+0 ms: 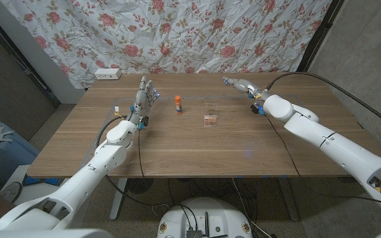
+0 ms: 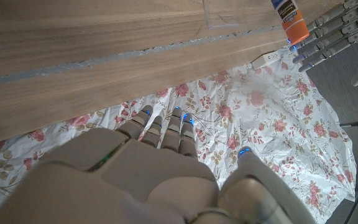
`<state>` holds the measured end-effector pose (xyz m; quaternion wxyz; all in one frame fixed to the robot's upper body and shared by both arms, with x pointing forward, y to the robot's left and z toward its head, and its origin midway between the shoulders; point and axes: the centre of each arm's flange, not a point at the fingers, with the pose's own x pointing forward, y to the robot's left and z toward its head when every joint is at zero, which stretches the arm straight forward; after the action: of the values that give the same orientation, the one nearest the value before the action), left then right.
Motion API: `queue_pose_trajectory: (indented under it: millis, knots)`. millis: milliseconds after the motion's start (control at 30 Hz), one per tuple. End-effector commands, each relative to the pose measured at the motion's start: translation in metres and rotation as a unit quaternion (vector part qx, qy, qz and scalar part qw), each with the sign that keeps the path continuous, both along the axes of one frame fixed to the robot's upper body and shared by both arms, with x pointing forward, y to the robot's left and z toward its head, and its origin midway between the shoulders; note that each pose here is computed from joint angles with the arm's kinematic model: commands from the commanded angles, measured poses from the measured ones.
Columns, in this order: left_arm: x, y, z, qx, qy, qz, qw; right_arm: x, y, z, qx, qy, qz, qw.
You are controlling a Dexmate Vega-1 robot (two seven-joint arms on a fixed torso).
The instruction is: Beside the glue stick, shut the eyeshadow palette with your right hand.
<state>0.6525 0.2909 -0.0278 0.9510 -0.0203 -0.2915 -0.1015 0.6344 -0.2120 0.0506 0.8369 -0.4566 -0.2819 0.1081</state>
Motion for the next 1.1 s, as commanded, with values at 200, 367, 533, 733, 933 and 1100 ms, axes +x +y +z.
queue_pose_trajectory:
  millis: [200,367,533,733,933,1100]
  knots:
    - [0.0,0.0,0.0,0.0,0.0,0.0,1.0,-0.002,0.017,0.005,-0.062,0.027,-0.018,0.9976]
    - [0.0,0.0,0.0,0.0,0.0,0.0,1.0,-0.001,0.024,0.006,-0.077,0.037,-0.02,0.9961]
    - [0.0,0.0,0.0,0.0,0.0,0.0,1.0,0.001,0.027,0.007,-0.089,0.049,-0.019,0.9946]
    - [0.0,0.0,0.0,0.0,0.0,0.0,1.0,0.001,0.032,0.009,-0.105,0.057,-0.02,0.9927]
    - [0.0,0.0,0.0,0.0,0.0,0.0,1.0,0.003,0.036,0.01,-0.118,0.069,-0.02,0.9904]
    - [0.0,0.0,0.0,0.0,0.0,0.0,1.0,0.005,0.04,0.01,-0.128,0.078,-0.019,0.9885]
